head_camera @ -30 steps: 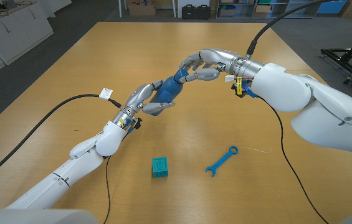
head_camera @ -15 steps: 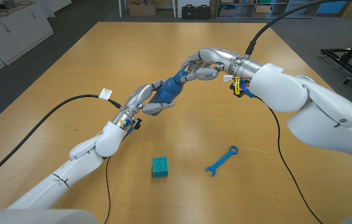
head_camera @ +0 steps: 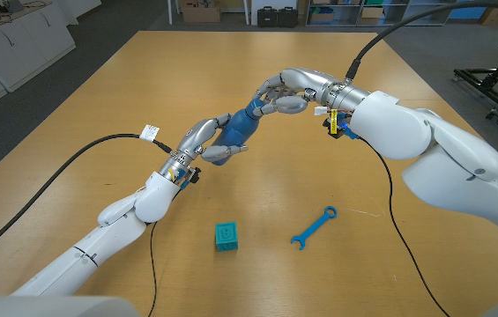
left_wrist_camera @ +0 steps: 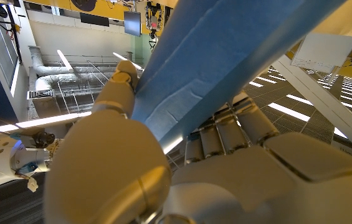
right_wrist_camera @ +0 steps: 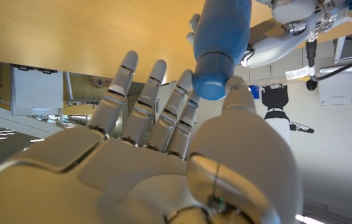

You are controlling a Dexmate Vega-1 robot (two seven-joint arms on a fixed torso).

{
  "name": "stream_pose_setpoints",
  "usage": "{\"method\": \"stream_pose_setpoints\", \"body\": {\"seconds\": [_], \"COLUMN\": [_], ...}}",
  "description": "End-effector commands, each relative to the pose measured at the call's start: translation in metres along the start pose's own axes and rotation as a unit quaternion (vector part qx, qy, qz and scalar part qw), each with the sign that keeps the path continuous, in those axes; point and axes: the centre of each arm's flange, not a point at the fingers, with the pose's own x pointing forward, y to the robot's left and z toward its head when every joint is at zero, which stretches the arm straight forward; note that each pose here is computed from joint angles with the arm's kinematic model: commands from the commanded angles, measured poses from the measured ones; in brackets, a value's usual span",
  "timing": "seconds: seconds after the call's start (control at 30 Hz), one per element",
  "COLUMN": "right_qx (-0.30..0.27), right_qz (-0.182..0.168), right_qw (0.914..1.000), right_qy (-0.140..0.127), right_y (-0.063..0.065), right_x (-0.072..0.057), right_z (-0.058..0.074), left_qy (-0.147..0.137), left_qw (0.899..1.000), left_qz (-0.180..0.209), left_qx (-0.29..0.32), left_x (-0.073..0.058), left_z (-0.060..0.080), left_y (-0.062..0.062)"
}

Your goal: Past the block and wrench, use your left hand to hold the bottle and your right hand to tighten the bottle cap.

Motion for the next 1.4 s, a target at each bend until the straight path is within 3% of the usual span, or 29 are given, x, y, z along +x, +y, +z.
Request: {"method": "stream_pose_setpoints", "body": {"seconds": [0.03,0.6,0.87,1.07,1.4], "right_qx": [0.032,0.035,0.039,0.04,0.074], "right_qz": [0.02,-0.005,-0.016,-0.008,0.032], "right_qw": [0.9992,0.9987,0.997,0.9959,0.9937], "right_qy": [0.01,0.037,0.065,0.08,0.078], "right_y": [-0.001,0.0,0.002,0.002,0.0], "right_x": [0.001,-0.006,-0.01,-0.012,-0.007], "right_z": [-0.003,0.001,0.005,0.008,0.004], "left_qy": [-0.007,-0.004,-0.004,-0.006,-0.011], "left_qw": [1.0,0.998,0.997,0.996,0.995], "left_qz": [0.021,0.044,0.051,0.054,0.058], "left_qx": [0.015,0.039,0.052,0.068,0.078], "left_x": [-0.002,-0.008,-0.011,-0.011,-0.013], "left_z": [0.006,0.011,0.012,0.016,0.02], "left_y": [0.002,0.003,0.002,0.002,0.003]}}
